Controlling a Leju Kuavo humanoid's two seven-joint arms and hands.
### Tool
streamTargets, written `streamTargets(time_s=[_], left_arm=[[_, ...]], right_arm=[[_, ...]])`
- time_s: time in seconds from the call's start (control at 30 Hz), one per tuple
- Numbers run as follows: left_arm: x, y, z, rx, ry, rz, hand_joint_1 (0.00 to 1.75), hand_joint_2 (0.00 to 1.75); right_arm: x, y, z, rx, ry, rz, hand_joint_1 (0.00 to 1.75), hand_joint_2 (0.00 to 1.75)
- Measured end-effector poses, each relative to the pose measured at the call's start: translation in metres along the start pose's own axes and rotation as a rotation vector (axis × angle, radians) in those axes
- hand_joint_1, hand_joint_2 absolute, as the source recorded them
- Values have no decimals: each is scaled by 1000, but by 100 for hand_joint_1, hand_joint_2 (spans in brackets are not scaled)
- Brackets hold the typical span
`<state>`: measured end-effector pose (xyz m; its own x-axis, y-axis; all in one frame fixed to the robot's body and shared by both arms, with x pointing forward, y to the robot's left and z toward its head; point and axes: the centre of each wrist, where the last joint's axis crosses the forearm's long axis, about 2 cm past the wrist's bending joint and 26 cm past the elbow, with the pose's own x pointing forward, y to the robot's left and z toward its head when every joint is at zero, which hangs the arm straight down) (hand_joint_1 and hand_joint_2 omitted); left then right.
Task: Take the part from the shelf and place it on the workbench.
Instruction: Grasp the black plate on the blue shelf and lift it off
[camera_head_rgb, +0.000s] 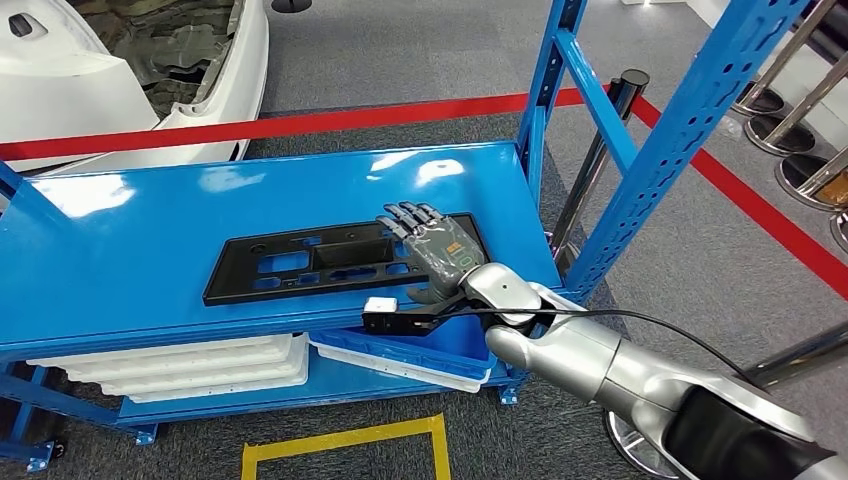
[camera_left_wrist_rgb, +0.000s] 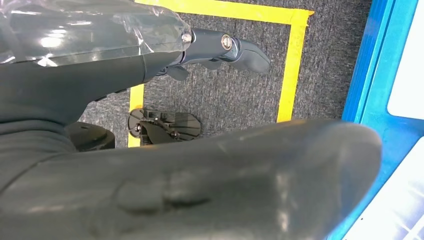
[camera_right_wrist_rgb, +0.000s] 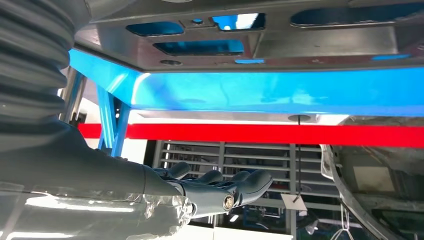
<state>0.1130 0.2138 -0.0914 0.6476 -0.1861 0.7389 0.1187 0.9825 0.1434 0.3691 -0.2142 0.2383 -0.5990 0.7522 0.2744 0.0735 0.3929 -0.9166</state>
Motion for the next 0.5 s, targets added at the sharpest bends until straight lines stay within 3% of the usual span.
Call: streamTargets(time_s=[0.5], left_arm=[[-1, 0, 1, 4, 3, -1, 0, 0]], right_arm=[[-23, 19, 8, 83, 89, -11, 0, 175]])
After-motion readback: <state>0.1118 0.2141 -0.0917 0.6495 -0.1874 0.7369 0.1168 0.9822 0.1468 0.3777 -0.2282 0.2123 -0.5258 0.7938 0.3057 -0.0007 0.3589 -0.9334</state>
